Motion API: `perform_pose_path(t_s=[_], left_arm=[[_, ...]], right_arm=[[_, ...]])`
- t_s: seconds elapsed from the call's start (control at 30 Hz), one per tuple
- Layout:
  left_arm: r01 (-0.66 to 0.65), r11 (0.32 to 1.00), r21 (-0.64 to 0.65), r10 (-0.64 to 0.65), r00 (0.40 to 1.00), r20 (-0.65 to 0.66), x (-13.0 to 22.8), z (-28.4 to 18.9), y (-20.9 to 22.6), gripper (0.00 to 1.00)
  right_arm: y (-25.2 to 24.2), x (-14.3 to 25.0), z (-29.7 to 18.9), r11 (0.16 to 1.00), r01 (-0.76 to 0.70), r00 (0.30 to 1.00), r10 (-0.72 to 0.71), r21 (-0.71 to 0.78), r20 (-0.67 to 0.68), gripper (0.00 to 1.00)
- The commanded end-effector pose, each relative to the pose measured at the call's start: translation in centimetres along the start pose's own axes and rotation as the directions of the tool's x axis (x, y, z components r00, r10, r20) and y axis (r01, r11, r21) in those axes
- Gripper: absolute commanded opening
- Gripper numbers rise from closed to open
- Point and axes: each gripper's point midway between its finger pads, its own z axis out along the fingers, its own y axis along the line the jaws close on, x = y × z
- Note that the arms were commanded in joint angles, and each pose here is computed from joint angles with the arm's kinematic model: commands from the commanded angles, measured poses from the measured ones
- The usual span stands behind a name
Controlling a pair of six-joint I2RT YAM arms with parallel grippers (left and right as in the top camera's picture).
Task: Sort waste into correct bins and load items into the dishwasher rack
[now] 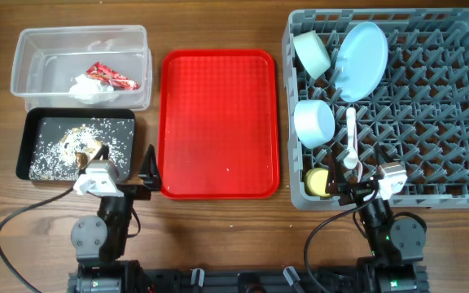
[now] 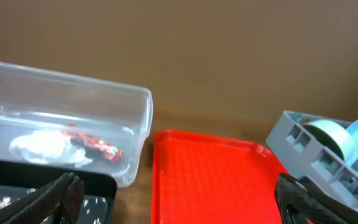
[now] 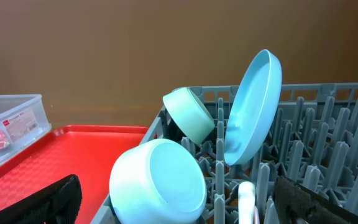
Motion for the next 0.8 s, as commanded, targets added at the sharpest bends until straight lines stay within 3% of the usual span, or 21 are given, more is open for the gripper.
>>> perform_pose_path(t_s=[0.0,0.23,0.77], left_arm=[[-0.012,0.999,-0.032,0.011,1.000,-0.012,1.2,-0.3,0.7,1.00],[-0.003,0.999,-0.039,0.002,0.999,-0.039,2.9,-0.8,1.0,1.00],[-0.002,0.999,-0.039,0.001,0.999,-0.038,2.9,-0.8,1.0,1.00]], right_arm=[[0.2,-0.2,-0.1,1.000,0.009,1.000,-0.009,-0.010,0.012,1.00],[0.2,-0.2,-0.1,1.000,0.009,1.000,-0.009,-0.010,0.012,1.00],[0.2,-0.2,-0.1,1.000,0.009,1.000,-0.009,-0.010,0.012,1.00]])
